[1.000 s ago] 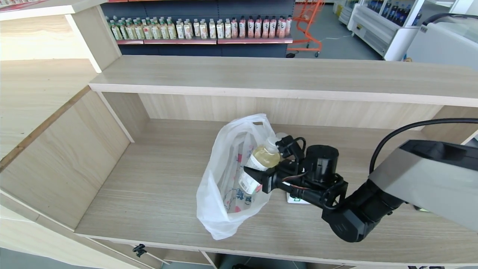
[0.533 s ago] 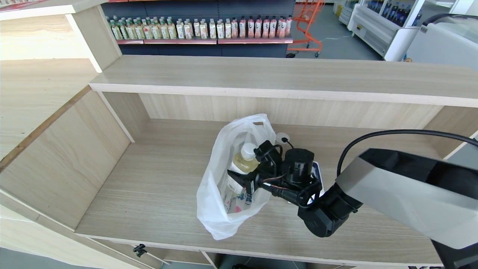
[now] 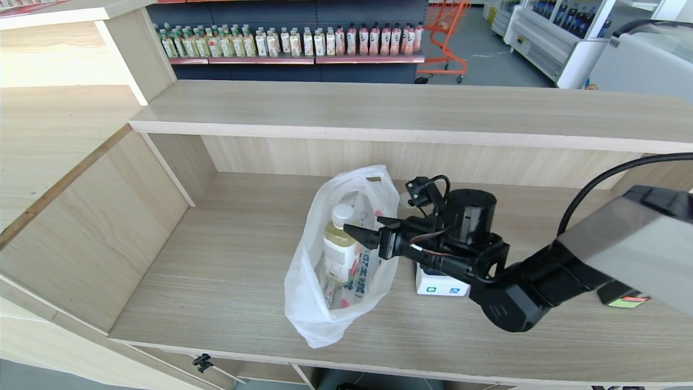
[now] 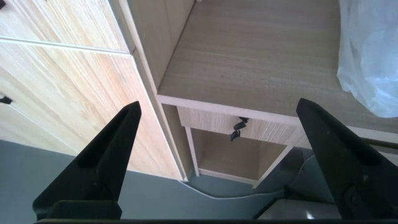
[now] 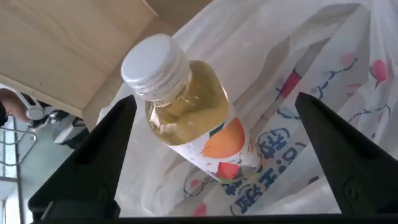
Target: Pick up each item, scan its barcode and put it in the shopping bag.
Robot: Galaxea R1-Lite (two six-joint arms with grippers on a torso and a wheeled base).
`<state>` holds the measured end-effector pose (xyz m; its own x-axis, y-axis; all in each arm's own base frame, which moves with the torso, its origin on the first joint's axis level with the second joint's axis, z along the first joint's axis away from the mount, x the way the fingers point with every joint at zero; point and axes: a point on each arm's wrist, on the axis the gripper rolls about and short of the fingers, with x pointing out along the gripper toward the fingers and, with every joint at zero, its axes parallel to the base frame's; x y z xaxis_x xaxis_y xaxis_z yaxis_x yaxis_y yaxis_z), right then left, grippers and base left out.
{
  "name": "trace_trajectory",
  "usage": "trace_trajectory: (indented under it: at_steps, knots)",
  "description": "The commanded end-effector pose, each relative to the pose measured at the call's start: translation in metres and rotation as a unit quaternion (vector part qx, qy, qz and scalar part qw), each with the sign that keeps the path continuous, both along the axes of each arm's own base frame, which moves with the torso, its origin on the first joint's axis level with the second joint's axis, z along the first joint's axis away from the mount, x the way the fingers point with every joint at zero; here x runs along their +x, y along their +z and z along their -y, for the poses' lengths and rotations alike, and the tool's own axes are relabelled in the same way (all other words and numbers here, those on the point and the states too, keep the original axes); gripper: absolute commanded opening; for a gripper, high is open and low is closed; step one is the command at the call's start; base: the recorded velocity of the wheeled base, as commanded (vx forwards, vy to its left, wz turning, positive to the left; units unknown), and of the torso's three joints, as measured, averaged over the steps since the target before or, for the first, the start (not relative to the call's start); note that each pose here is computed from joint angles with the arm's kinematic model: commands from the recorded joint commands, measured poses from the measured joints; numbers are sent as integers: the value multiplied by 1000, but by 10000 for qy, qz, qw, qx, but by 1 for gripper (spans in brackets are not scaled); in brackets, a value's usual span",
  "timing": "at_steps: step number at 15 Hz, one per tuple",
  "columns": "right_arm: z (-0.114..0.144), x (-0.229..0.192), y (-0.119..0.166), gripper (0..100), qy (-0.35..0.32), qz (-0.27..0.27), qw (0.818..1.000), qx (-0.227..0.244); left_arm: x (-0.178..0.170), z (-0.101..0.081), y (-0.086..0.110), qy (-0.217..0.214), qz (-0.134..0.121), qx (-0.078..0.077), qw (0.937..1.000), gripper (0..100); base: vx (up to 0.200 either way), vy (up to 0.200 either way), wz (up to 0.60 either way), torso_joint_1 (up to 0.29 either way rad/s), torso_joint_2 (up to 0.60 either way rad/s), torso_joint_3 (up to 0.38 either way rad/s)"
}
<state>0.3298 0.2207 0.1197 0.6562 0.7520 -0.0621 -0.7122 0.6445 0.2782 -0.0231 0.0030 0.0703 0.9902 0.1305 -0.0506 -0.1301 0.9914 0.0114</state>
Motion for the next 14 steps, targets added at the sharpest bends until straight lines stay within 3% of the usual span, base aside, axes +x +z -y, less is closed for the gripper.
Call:
trace_trajectory:
  at_steps: [1, 4, 8, 12, 14]
  knots:
    - [58, -58, 58, 100, -198, -326, 9992, 141, 0, 0, 0, -2, 2, 0, 10000, 100, 0, 0, 0, 0, 0, 0]
    - [113, -115, 99, 100, -47, -137, 9986, 506, 0, 0, 0, -2, -5, 0, 10000, 100, 0, 0, 0, 0, 0, 0]
    - [155, -154, 119, 100, -662, -290, 9965, 419, 0, 0, 0, -2, -5, 0, 10000, 100, 0, 0, 0, 0, 0, 0]
    - [196, -165, 117, 100, -1670, -25, 9852, -400, 0, 0, 0, -2, 2, 0, 10000, 100, 0, 0, 0, 0, 0, 0]
    - [211, -178, 119, 100, -2104, 30, 9761, -533, 0, 0, 0, -2, 2, 0, 10000, 100, 0, 0, 0, 0, 0, 0]
